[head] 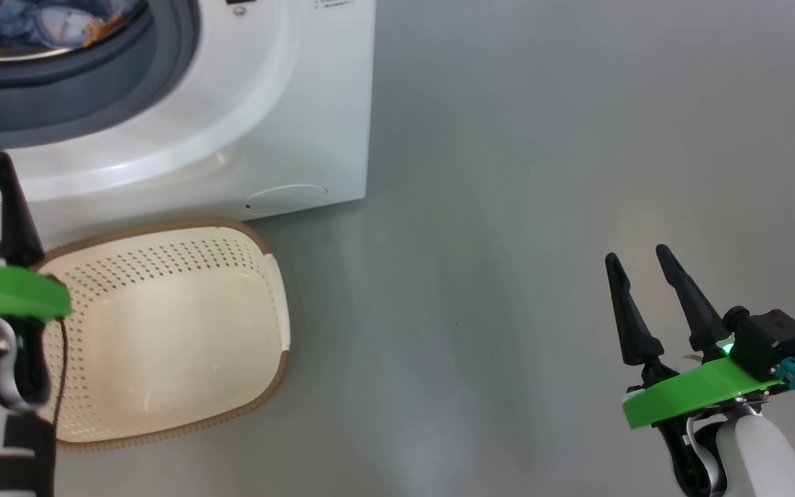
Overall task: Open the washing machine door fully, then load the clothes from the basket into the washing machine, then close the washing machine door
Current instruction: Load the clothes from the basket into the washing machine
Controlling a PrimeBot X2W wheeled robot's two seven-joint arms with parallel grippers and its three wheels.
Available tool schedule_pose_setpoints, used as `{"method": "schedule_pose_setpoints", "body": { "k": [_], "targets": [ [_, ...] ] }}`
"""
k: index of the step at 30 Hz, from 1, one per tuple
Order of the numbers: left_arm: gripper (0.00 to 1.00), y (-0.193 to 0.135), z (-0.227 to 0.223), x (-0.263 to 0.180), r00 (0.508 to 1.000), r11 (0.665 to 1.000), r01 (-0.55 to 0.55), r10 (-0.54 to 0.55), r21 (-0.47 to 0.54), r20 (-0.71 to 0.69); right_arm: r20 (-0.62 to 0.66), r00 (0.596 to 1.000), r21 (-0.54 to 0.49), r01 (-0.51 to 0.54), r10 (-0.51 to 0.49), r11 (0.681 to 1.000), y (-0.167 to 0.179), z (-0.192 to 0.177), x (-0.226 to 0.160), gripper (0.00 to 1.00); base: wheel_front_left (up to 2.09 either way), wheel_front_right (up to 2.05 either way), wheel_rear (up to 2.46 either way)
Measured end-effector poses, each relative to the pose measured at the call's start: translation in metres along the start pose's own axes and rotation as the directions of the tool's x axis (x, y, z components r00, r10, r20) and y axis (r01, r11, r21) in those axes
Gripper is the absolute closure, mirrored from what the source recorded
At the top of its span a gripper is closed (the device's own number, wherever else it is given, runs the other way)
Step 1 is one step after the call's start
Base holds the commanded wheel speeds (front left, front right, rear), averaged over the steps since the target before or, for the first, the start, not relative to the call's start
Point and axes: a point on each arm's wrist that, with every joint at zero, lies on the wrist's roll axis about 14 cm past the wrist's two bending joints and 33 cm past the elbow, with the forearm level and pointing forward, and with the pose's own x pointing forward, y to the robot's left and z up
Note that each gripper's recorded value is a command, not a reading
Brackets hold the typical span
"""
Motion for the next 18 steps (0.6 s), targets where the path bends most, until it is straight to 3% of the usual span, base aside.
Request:
{"method": "schedule_pose_setpoints", "body": {
  "k": [18],
  "targets": [
    [0.00, 0.004, 0.003, -0.091, 0.999, 0.999, -0.020, 0.021, 0.046, -0.031, 0.002, 1.000, -0.008, -0.025, 0.025, 1.000, 0.005, 0.006, -0.037, 0.00, 0.00, 0.00, 0.00]
  ]
}}
